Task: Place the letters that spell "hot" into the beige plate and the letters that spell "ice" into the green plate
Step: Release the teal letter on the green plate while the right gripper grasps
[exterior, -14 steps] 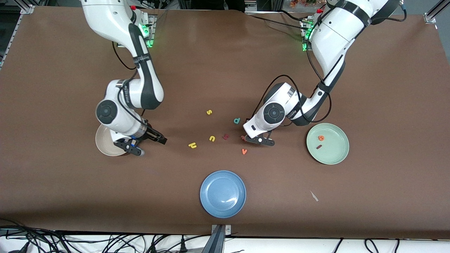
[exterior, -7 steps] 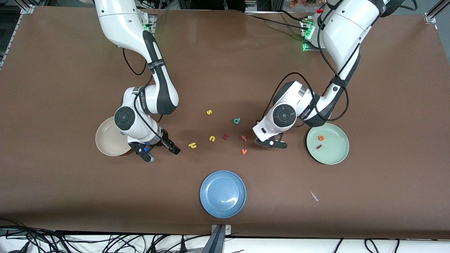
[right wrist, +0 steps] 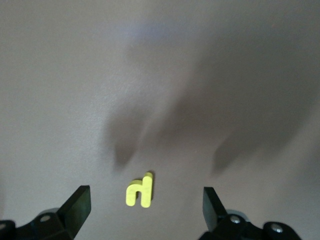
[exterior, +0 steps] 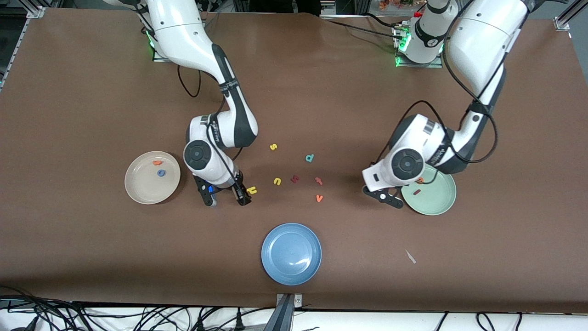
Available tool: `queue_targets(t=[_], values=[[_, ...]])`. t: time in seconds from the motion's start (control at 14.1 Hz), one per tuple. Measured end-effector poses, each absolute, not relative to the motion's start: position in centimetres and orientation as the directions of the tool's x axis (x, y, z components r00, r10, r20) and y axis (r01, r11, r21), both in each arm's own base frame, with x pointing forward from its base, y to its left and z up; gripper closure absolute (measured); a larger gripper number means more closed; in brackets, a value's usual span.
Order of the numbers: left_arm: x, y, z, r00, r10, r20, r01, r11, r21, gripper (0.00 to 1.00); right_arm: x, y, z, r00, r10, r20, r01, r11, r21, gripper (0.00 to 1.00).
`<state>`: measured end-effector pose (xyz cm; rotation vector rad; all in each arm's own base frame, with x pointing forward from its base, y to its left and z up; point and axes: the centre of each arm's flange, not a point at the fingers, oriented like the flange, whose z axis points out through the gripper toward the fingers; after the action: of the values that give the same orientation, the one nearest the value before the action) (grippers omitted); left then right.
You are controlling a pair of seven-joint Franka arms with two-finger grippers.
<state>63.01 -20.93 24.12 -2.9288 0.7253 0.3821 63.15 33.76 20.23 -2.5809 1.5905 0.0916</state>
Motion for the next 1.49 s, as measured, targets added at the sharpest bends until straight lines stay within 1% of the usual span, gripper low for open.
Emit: queue_targets(t=[0.21, 0.36, 0.64, 0.71, 0.78, 0.85, 1.0, 1.07, 1.14, 1.21, 1.35, 1.49], values=[[64.2, -16.7, 24.0, 0.805, -0.522, -0.283, -0.552, -0.834, -0.032, 0.76, 63.6, 34.1, 19.4, 0.413, -0.905, -0.100, -0.911, -0.409, -0.058, 0.01], [64.8, -14.5, 24.1, 0.776, -0.558, -0.294, -0.597, -0.801, -0.054, 0.76, 63.8, 34.6, 18.9, 0.402, -0.911, -0.094, -0.915, -0.398, -0.058, 0.04], [65.2, -11.2, 23.6, 0.749, -0.587, -0.308, -0.625, -0.780, -0.034, 0.76, 64.1, 35.5, 17.7, 0.395, -0.915, -0.083, -0.919, -0.391, -0.058, 0.06], [65.1, -10.9, 23.1, 0.745, -0.588, -0.316, -0.627, -0.778, -0.029, 0.76, 64.2, 35.5, 17.6, 0.395, -0.915, -0.082, -0.919, -0.391, -0.058, 0.15], [65.0, -10.8, 22.3, 0.734, -0.595, -0.327, -0.639, -0.768, -0.037, 0.76, 64.2, 35.5, 17.6, 0.393, -0.916, -0.082, -0.919, -0.390, -0.058, 0.20], [64.9, -10.6, 21.4, 0.722, -0.603, -0.338, -0.654, -0.754, -0.051, 0.76, 64.2, 35.5, 17.6, 0.394, -0.916, -0.082, -0.919, -0.390, -0.058, 0.21], [64.9, -10.0, 20.2, 0.713, -0.608, -0.350, -0.665, -0.744, -0.061, 0.76, 64.1, 35.8, 17.7, 0.397, -0.914, -0.084, -0.918, -0.393, -0.058, 0.42], [64.9, -9.6, 19.9, 0.712, -0.607, -0.353, -0.665, -0.744, -0.061, 0.76, 64.2, 35.9, 17.9, 0.398, -0.914, -0.085, -0.917, -0.394, -0.062, 0.55], [64.9, -9.4, 19.7, 0.712, -0.608, -0.352, -0.665, -0.745, -0.058, 0.76, 64.2, 36.0, 18.0, 0.398, -0.913, -0.085, -0.917, -0.394, -0.063, 0.64], [65.0, -9.4, 19.4, 0.710, -0.616, -0.343, -0.670, -0.741, -0.056, 0.76, 64.2, 36.0, 18.0, 0.398, -0.913, -0.086, -0.917, -0.394, -0.063, 0.64], [64.8, -9.7, 18.3, 0.707, -0.631, -0.320, -0.678, -0.734, -0.050, 0.76, 64.3, 36.1, 18.2, 0.399, -0.913, -0.087, -0.916, -0.395, -0.065, 0.74], [64.7, -9.5, 17.7, 0.693, -0.648, -0.317, -0.692, -0.721, -0.038, 0.76, 64.2, 36.1, 18.1, 0.400, -0.912, -0.086, -0.916, -0.396, -0.065, 0.74]])
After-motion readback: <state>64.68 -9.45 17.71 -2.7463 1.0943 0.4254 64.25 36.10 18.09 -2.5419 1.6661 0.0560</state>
